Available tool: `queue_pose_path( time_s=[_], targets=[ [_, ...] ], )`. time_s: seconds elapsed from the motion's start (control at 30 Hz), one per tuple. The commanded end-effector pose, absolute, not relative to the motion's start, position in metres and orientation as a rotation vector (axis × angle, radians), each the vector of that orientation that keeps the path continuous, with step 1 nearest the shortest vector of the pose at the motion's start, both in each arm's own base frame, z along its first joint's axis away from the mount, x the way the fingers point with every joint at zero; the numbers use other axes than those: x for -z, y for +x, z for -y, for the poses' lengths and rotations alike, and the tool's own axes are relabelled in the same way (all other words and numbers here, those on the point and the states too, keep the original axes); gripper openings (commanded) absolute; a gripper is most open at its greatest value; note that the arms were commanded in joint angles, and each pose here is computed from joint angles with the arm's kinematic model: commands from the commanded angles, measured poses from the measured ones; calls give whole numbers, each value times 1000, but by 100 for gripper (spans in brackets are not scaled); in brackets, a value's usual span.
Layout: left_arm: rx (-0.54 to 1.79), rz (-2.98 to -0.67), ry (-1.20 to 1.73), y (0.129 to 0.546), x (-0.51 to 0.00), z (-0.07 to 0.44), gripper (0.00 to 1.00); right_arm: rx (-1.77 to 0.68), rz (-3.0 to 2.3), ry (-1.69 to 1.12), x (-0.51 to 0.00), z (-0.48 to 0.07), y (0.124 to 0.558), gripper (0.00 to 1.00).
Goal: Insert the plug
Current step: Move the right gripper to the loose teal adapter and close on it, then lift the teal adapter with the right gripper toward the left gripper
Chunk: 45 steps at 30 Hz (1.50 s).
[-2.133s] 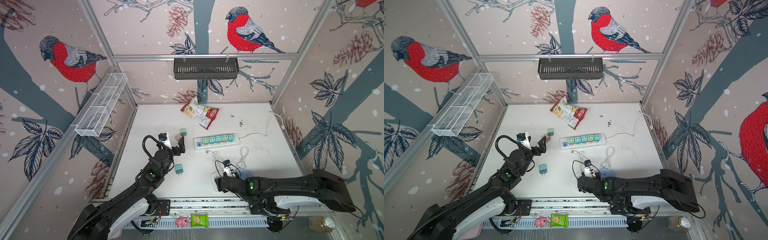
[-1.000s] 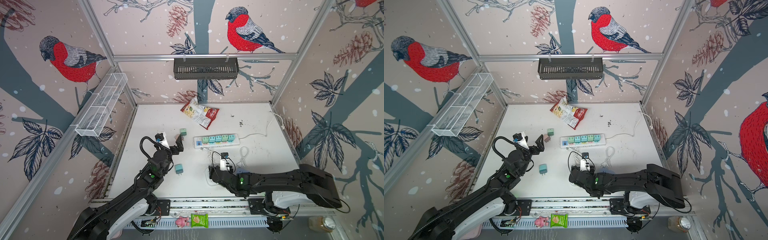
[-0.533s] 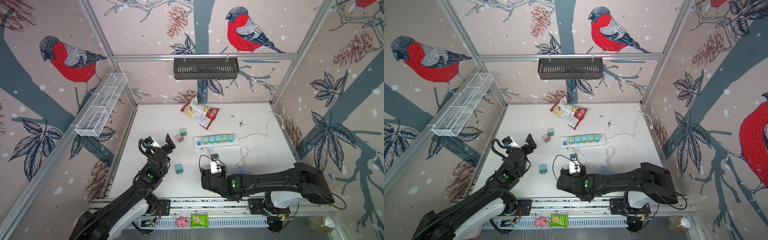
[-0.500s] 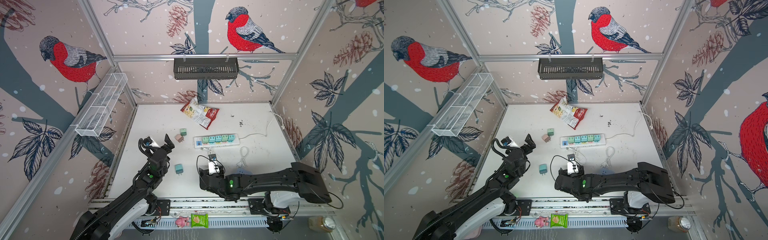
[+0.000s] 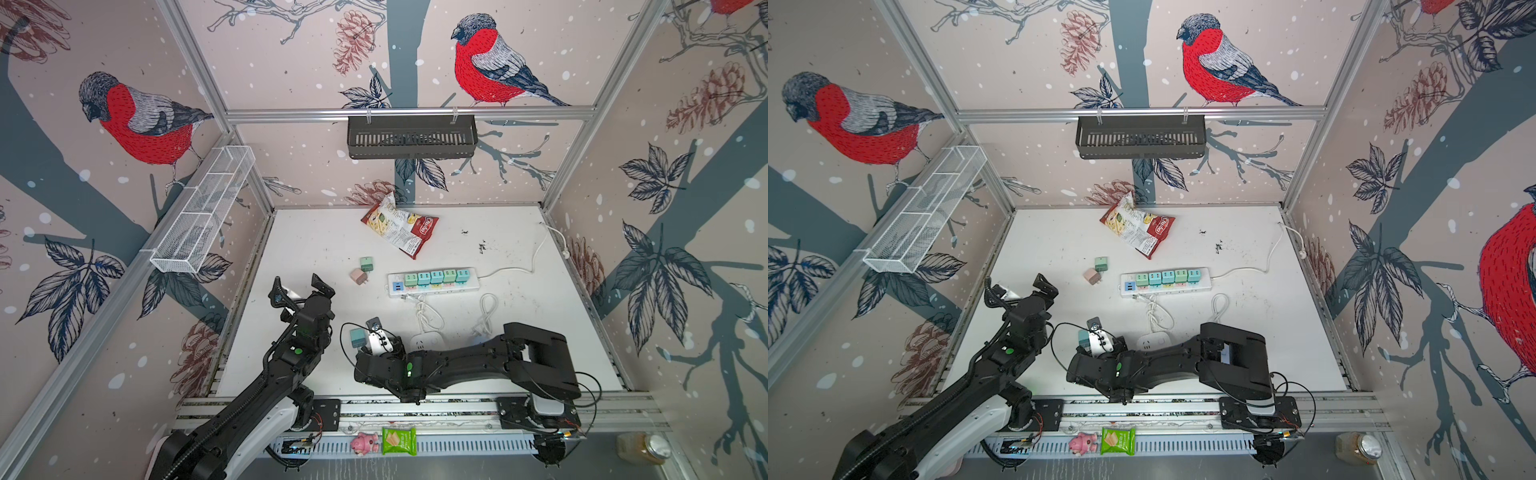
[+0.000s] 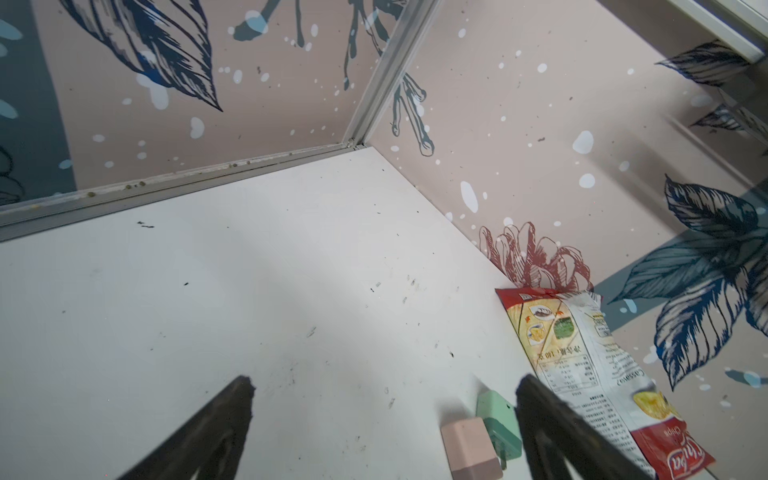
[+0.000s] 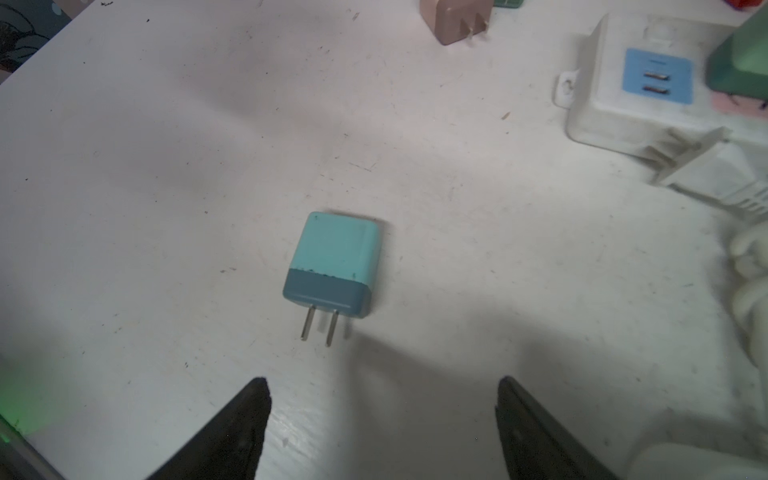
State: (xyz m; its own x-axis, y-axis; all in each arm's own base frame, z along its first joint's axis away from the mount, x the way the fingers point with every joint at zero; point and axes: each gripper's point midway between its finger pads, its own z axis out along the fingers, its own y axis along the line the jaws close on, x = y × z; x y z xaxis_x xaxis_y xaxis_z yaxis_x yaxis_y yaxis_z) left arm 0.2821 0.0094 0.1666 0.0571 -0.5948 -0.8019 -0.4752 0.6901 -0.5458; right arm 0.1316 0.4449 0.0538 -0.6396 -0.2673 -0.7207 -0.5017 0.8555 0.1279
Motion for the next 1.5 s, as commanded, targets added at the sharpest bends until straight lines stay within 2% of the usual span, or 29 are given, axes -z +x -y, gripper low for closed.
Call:
queue_pose_path(
  time_s=[0.0, 0.33, 0.4, 0.57, 0.8, 0.93, 1.13, 1.33, 1.47],
  targets=[
    [77, -1540, -994, 275, -164, -22, 98, -450, -2303, -610, -48, -461, 130, 85],
    [75, -1539, -1001, 274, -164, -23, 98, -405, -2349, -644, -16, -481, 143, 83],
    [81, -1533, -1004, 273, -165, -23, 97, -400, -2358, -654, -10, -484, 145, 79],
    [94, -1541, -984, 274, -168, -20, 98, -343, -2378, -656, 5, -483, 151, 71],
    [97, -1539, -981, 274, -169, -20, 98, -334, -2394, -661, 10, -482, 153, 47],
    [100, -1542, -973, 275, -170, -19, 98, -320, -2394, -665, 7, -478, 152, 37],
    [133, -1553, -942, 277, -178, -14, 98, -357, -2365, -646, -18, -467, 149, 28],
    [248, -1575, -828, 283, -204, 6, 97, -389, -2259, -578, -81, -439, 156, 24],
    [284, -1558, -834, 285, -212, 12, 97, -374, -2177, -478, -124, -401, 166, 20]
  ],
)
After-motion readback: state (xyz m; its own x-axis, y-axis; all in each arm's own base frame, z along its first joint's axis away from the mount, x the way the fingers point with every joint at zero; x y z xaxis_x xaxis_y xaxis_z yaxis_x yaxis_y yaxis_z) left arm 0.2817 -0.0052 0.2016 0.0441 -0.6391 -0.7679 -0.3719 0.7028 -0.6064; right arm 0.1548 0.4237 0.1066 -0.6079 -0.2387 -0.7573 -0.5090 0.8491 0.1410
